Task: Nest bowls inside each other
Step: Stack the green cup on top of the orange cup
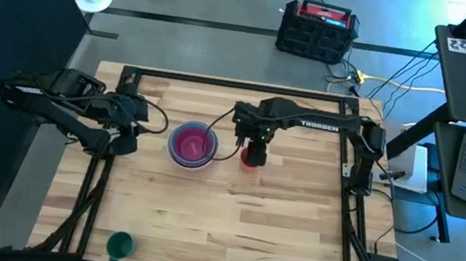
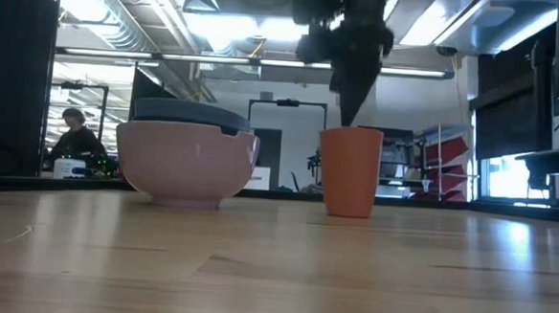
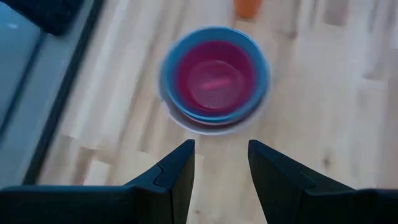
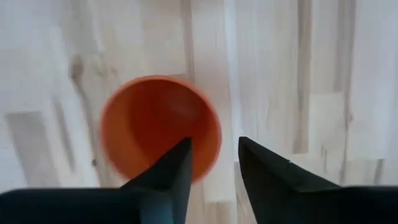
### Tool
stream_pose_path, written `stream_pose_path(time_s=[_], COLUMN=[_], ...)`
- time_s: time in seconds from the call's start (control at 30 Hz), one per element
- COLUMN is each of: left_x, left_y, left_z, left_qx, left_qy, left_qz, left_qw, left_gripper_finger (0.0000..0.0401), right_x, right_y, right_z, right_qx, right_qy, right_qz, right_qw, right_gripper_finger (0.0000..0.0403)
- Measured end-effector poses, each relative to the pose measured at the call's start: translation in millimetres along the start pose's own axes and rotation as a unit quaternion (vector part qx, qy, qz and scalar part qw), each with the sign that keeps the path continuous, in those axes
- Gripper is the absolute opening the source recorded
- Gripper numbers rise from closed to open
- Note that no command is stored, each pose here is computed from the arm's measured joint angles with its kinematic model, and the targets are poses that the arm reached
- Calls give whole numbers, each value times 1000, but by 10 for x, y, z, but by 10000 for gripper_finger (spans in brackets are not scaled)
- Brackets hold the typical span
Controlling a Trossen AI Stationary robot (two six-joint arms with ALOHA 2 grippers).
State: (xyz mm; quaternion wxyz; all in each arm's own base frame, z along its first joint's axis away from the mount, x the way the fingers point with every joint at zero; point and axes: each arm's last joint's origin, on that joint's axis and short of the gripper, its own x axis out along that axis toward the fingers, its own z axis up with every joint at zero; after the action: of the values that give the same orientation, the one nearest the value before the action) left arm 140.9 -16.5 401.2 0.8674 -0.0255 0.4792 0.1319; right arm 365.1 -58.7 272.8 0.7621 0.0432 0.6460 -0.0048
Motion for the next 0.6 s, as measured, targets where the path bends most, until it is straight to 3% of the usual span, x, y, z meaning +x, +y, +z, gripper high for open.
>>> stream_pose_path(time_s=[0.2, 0.4, 0.6], left_x=[68, 87, 172], left_y=[-376, -791, -1376], left_z=[-12, -118, -302], left_qx=[77, 158, 262], left_qy=[57, 126, 168], left_qz=[-115, -216, -244], left_qw=[989, 955, 919], left_gripper_finger=[134, 134, 134], right_x=[-475, -941, -1124], right_y=[310, 586, 792], right_z=[-102, -292, -429], right_qx=[-28, -53, -40], right_qy=[-59, -118, -149], right_qz=[-3, -1, -38], right_qw=[998, 992, 987], right_gripper_finger=[127, 131, 131])
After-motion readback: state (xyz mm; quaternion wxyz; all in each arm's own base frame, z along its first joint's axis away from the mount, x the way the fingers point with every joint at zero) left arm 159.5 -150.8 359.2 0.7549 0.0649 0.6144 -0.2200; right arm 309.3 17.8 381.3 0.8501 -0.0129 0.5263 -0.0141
